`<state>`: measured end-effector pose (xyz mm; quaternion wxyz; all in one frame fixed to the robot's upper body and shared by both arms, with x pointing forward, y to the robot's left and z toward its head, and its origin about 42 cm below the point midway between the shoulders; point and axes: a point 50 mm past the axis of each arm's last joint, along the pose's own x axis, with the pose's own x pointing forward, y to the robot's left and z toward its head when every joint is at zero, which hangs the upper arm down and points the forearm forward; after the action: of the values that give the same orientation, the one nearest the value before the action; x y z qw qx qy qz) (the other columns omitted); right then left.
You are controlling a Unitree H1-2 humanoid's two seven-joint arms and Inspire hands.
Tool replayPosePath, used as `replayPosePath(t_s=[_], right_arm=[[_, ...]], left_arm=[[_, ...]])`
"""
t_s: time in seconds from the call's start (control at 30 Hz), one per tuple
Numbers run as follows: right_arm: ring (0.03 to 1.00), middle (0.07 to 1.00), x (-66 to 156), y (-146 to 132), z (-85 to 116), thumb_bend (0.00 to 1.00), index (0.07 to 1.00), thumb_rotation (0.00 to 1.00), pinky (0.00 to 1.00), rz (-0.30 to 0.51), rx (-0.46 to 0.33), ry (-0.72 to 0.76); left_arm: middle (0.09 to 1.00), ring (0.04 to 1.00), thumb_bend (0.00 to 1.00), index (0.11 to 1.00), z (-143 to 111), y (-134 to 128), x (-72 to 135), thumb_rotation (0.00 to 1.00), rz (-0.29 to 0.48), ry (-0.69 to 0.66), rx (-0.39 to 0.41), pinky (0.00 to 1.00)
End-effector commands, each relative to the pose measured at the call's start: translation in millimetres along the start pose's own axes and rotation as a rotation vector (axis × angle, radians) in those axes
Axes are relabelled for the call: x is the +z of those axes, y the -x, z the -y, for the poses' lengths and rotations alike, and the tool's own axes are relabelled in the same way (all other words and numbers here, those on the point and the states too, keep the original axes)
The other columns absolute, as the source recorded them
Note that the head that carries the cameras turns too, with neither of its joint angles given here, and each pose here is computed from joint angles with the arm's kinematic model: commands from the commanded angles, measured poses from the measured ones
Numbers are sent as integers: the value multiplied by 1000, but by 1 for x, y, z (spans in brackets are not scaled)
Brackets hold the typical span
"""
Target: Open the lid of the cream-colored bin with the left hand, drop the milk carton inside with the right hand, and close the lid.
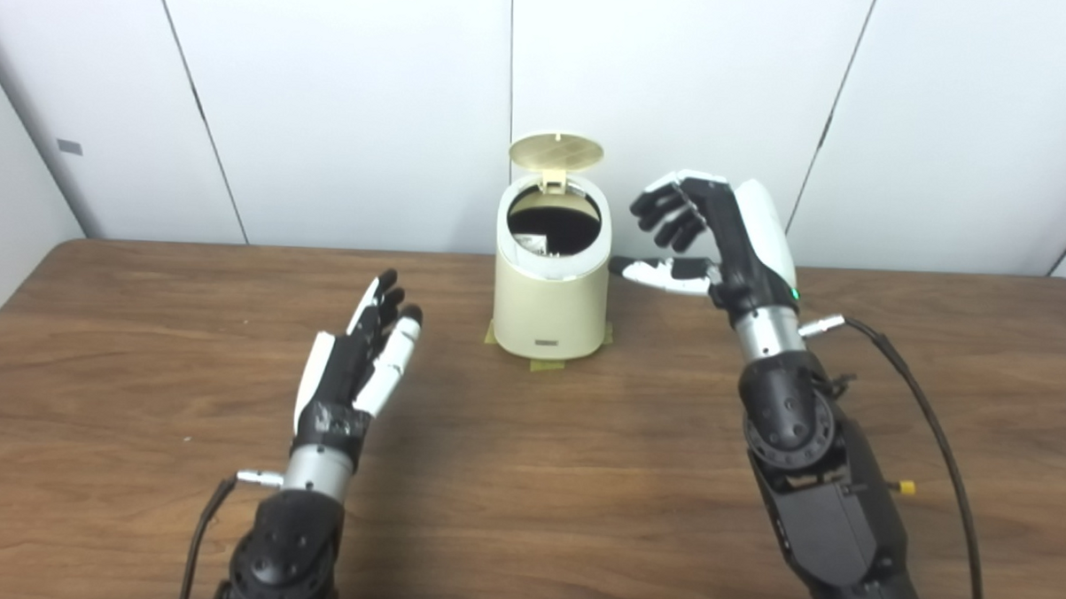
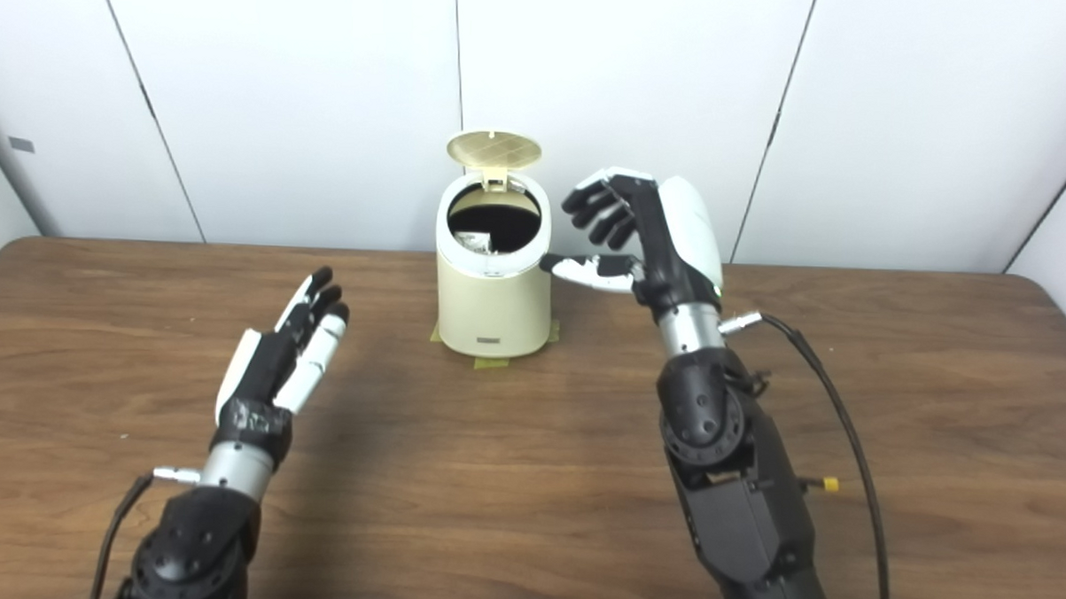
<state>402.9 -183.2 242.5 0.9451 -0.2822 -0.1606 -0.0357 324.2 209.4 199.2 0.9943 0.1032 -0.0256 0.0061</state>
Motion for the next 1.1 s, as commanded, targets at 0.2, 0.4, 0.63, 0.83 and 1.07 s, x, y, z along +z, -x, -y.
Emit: replayPosePath(t_s=[0.2, 0.4, 0.63, 0.83, 1.07], right_arm=[[514, 546, -6, 40, 23, 506, 498, 131, 458, -157, 54, -388], [804, 780, -19, 69, 21, 548, 720, 841, 725, -223, 125, -423], [894, 877, -34, 85, 10, 523, 837, 978, 793, -290, 157, -464], [877, 853, -40, 93, -3, 513, 836, 1000, 779, -305, 152, -483], [872, 855, -45, 100, -8, 565, 845, 1000, 785, -333, 124, -510]], left_arm=[[950, 944, 348, 992, -14, -44, 36, 836, 80, 82, -72, 937], [937, 929, 392, 956, -15, -76, 55, 817, 120, 38, -108, 918], [942, 940, 432, 948, -18, -111, 79, 864, 149, -1, -147, 921], [947, 950, 441, 959, -15, -136, 99, 982, 176, -13, -171, 950], [947, 949, 464, 961, -15, -161, 124, 1000, 210, -49, -186, 955]])
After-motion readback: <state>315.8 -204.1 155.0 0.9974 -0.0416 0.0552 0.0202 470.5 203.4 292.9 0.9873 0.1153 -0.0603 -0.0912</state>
